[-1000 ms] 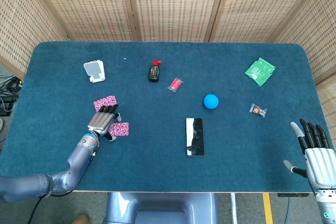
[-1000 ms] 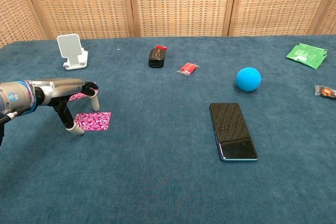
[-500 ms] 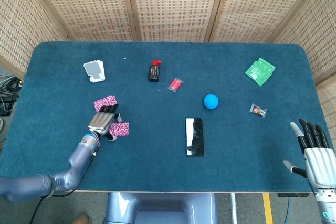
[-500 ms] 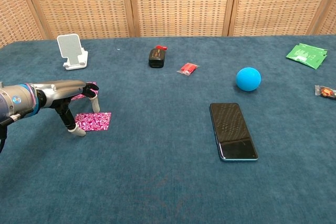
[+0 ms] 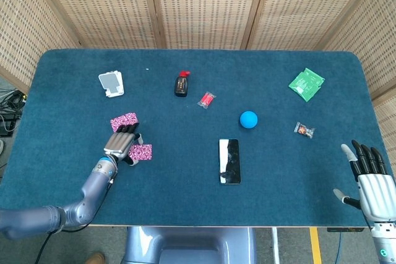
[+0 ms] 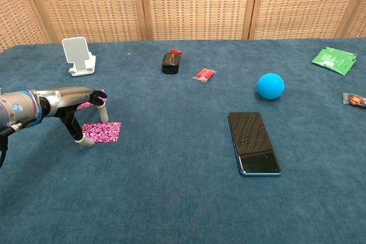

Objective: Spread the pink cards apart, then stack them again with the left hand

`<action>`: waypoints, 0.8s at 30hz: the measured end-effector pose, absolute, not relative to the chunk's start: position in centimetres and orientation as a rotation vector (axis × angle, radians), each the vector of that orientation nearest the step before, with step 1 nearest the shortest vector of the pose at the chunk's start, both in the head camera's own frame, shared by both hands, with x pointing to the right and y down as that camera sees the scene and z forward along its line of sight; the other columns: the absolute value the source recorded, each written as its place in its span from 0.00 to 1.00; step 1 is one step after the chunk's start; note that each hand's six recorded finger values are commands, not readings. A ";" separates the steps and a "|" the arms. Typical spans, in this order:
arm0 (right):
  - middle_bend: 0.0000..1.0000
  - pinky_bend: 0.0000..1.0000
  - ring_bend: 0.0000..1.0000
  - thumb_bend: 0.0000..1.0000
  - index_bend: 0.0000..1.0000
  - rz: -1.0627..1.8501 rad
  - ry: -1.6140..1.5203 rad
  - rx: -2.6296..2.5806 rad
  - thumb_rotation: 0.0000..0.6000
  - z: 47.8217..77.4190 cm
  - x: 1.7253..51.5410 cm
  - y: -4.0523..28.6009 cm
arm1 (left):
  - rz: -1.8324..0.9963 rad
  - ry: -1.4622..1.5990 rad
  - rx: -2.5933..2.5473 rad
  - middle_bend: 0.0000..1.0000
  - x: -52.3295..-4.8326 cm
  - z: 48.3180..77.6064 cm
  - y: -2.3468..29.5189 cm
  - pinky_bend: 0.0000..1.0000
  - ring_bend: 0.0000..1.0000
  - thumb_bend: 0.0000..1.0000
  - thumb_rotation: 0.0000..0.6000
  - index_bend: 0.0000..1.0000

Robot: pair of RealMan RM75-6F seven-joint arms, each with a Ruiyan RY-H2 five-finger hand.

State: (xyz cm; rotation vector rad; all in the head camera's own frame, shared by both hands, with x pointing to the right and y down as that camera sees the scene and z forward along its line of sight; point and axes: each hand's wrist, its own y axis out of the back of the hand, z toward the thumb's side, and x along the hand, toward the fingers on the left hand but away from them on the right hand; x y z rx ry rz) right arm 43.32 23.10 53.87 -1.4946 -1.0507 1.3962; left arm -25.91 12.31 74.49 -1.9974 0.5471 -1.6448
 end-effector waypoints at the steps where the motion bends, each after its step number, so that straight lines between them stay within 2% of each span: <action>1: 0.00 0.00 0.00 0.00 0.00 1.396 -1.050 -1.494 1.00 53.9 43.3 23.1 | -1.646 0.544 -1.993 0.00 -25.9 74.5 12.2 0.00 0.00 0.25 1.00 0.77; 14: 0.00 0.00 0.00 0.00 0.00 1.396 -1.048 -1.497 1.00 53.9 43.3 23.1 | -1.632 0.564 -1.997 0.00 -25.9 74.0 12.0 0.00 0.00 0.25 1.00 0.77; 24: 0.00 0.00 0.00 0.00 0.00 1.394 -1.047 -1.500 1.00 53.9 43.2 23.2 | -1.667 0.679 -1.997 0.00 -26.8 73.3 9.9 0.00 0.00 0.25 1.00 0.74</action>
